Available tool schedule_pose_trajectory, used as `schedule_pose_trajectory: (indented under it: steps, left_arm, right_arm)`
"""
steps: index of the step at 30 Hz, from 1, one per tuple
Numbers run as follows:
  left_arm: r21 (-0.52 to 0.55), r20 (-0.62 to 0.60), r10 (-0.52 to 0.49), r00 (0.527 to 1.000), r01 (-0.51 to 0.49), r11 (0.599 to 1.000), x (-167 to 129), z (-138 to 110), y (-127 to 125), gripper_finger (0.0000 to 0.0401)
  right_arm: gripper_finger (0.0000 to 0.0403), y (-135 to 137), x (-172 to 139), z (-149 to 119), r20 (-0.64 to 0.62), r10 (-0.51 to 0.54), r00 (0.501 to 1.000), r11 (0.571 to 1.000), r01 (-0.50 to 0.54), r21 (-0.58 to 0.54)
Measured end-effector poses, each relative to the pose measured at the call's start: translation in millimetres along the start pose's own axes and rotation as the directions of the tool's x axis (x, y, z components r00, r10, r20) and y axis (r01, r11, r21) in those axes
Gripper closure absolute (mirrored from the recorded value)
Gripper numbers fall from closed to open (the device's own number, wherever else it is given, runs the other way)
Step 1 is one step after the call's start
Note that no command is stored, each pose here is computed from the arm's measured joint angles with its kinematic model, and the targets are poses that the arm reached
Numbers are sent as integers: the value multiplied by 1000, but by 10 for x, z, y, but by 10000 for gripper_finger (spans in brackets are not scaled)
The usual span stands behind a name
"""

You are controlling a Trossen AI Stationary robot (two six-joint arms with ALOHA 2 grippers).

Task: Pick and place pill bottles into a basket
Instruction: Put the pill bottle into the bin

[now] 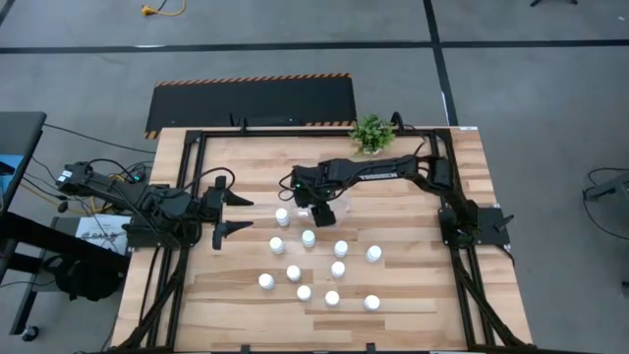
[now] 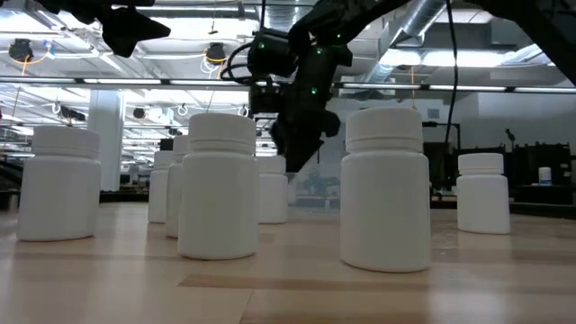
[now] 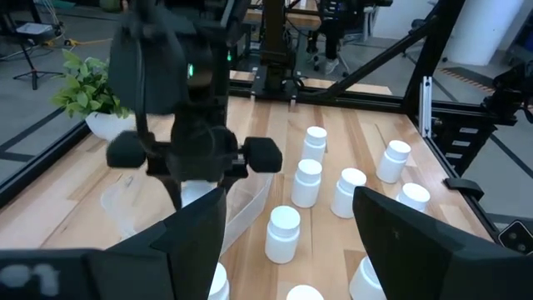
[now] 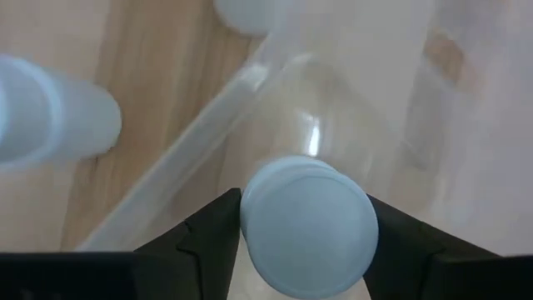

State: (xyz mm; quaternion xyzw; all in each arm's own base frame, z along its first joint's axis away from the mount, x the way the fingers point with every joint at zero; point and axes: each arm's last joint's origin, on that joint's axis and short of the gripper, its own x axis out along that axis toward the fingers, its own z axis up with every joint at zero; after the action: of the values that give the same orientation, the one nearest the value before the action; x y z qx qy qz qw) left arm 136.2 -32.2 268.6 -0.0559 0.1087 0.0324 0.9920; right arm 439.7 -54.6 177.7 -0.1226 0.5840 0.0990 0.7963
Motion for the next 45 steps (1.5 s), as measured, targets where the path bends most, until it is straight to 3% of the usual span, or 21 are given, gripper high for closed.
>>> schedule_pose_trajectory:
  steps: [7, 26, 45]
  left_arm:
    - [-9, 0, 0, 1000, 0, 1000, 0, 0, 0, 150]
    - [-9, -1, 0, 1000, 0, 1000, 0, -1, 0, 150]
    - [-8, 0, 0, 1000, 0, 1000, 0, 1, 0, 150]
  right_arm:
    - [212, 35, 49, 14, -3, 7, 1000, 1000, -8, -23]
    - [158, 94, 72, 17, -24, 18, 1000, 998, -19, -62]
    - [156, 90, -58, 40, -61, 33, 998, 995, -38, -87]
